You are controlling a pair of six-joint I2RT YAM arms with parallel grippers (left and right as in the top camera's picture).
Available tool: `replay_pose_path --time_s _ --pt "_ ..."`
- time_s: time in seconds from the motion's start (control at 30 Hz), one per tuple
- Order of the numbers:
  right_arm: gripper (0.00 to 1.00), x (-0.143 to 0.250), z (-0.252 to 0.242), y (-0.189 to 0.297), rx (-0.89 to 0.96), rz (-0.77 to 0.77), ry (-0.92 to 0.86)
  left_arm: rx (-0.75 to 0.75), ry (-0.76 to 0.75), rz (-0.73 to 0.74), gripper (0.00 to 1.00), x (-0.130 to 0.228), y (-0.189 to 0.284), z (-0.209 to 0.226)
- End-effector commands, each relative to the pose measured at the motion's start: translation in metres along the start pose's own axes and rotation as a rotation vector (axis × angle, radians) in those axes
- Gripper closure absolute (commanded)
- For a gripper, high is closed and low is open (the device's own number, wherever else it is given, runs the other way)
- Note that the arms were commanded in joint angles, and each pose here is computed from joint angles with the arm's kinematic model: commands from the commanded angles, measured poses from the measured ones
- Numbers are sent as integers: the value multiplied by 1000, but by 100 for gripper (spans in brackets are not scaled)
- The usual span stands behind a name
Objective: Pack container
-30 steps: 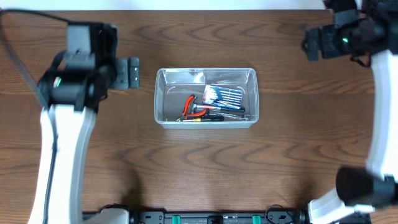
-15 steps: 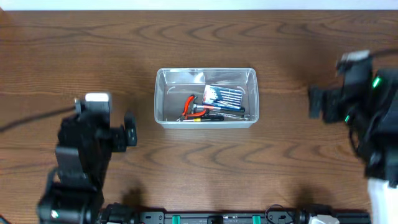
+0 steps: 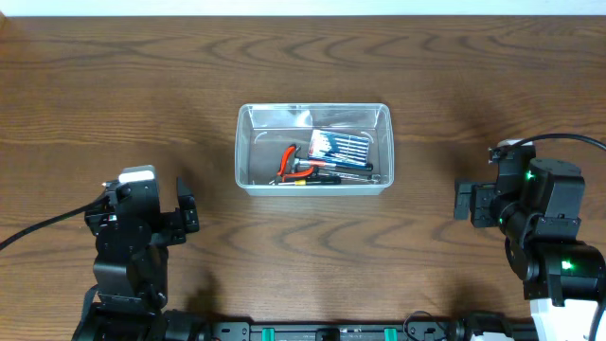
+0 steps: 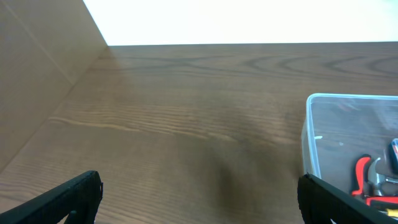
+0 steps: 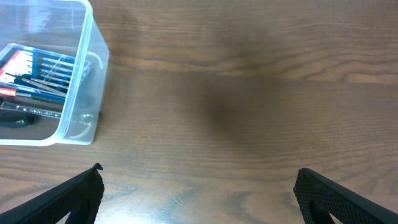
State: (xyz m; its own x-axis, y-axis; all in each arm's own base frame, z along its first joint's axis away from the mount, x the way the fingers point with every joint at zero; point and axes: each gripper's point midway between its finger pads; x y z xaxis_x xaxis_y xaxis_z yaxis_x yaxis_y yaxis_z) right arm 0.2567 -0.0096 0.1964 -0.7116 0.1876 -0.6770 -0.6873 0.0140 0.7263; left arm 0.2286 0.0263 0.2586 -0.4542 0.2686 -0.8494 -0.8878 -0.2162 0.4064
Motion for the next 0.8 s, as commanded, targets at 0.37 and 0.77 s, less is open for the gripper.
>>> replay_pose_path --time_s 0.37,0.77 --pt "1 -1 0 2 7 -9 -14 -8 -10 34 1 9 0 0" --pt "1 -1 -10 13 66 -41 12 -8 -10 34 1 9 0 0"
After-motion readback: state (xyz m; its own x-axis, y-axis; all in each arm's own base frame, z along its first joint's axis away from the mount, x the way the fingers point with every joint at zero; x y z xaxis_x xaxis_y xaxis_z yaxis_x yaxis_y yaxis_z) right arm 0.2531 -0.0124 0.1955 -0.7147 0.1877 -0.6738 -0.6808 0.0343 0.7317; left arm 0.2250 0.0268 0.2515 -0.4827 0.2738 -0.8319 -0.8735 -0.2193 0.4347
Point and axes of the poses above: each gripper's point midway between its finger pads, its own y axis back along the fingers, its own z axis along the line the jaws close on, x = y × z, and after that the axes turned 13 degrees about -y, right-handed
